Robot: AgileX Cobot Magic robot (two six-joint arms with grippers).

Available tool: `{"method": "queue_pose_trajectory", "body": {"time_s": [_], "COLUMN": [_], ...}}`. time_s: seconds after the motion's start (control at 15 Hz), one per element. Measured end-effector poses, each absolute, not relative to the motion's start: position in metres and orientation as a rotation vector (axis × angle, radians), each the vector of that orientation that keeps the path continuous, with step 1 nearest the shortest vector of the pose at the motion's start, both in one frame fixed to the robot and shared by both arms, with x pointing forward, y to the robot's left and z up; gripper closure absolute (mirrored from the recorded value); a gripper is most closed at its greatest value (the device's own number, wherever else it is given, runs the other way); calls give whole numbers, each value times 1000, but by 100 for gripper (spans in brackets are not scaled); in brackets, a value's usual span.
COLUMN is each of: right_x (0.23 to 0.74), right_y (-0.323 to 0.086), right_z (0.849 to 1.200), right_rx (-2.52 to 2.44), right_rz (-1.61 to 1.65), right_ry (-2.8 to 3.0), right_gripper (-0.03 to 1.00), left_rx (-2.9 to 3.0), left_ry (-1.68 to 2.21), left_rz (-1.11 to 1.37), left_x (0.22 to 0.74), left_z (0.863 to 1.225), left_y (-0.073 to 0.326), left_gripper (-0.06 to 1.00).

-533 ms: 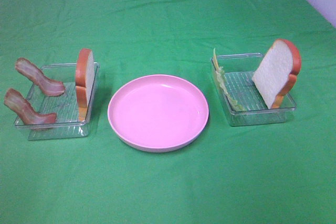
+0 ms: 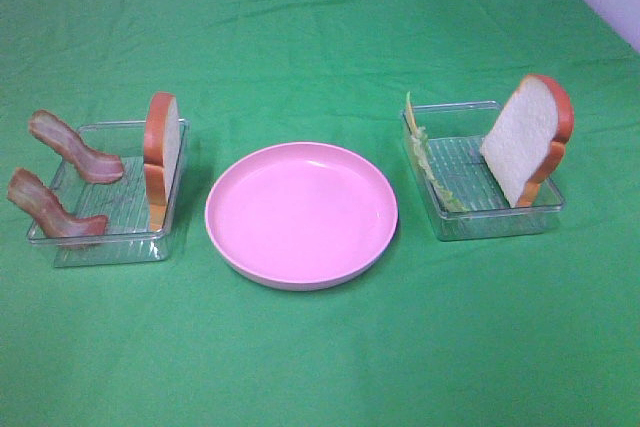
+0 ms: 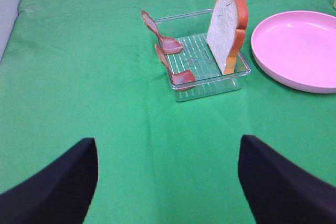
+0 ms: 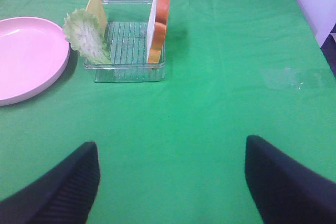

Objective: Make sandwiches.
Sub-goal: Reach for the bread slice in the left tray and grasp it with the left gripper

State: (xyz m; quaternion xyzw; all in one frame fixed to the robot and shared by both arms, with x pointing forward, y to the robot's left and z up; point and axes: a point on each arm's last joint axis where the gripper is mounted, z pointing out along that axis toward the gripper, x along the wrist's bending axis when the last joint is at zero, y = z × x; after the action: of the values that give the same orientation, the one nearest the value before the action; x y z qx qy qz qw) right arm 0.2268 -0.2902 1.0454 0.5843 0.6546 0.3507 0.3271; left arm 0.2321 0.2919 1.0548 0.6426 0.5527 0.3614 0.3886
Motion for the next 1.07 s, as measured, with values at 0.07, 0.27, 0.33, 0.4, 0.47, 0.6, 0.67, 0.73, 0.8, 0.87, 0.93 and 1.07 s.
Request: {"method": "queue_pose_trajectory", "body": {"time_s": [0.07, 0.27, 0.33, 0.4, 0.47, 0.6, 0.67, 0.73, 0.8, 0.87, 0.93, 1.07], "right_x": [227, 227, 227, 227, 227, 227, 227, 227, 227, 227, 227, 227], "right_y": [-290, -290, -290, -290, -290, -290, -290, -290, -290, -290, -290, -290], "right_z": [1045, 1045, 1045, 1045, 1045, 1045, 1045, 1045, 1045, 1045, 1045, 1045], "right_rx": [1530, 1530, 1530, 1530, 1530, 1530, 1530, 1530, 1530, 1530, 1530, 1530], "right_rz": [919, 919, 919, 919, 919, 919, 919, 919, 919, 919, 919, 919], "right_ry": [1715, 1715, 1715, 1715, 1715, 1715, 1715, 1715, 1715, 1715, 1715, 1715], "right_gripper": [24, 24, 24, 24, 24, 24, 24, 24, 24, 24, 24, 24], "left_rx": [1634, 1634, 1634, 1634, 1634, 1634, 1634, 1634, 1634, 1634, 1634, 1634], "left_ry": [1406, 1406, 1406, 1406, 1406, 1406, 1406, 1406, 1406, 1406, 1406, 1406], "left_rz": [919, 919, 919, 919, 919, 919, 919, 919, 919, 919, 919, 919], "left_x": [232, 232, 232, 232, 232, 232, 232, 232, 232, 232, 232, 232], "left_z": [1055, 1055, 1055, 1055, 1055, 1055, 1055, 1055, 1055, 1055, 1055, 1055], "left_y": [292, 292, 292, 292, 292, 292, 292, 292, 292, 292, 292, 292], "left_gripper": [24, 24, 24, 24, 24, 24, 24, 24, 24, 24, 24, 24]}}
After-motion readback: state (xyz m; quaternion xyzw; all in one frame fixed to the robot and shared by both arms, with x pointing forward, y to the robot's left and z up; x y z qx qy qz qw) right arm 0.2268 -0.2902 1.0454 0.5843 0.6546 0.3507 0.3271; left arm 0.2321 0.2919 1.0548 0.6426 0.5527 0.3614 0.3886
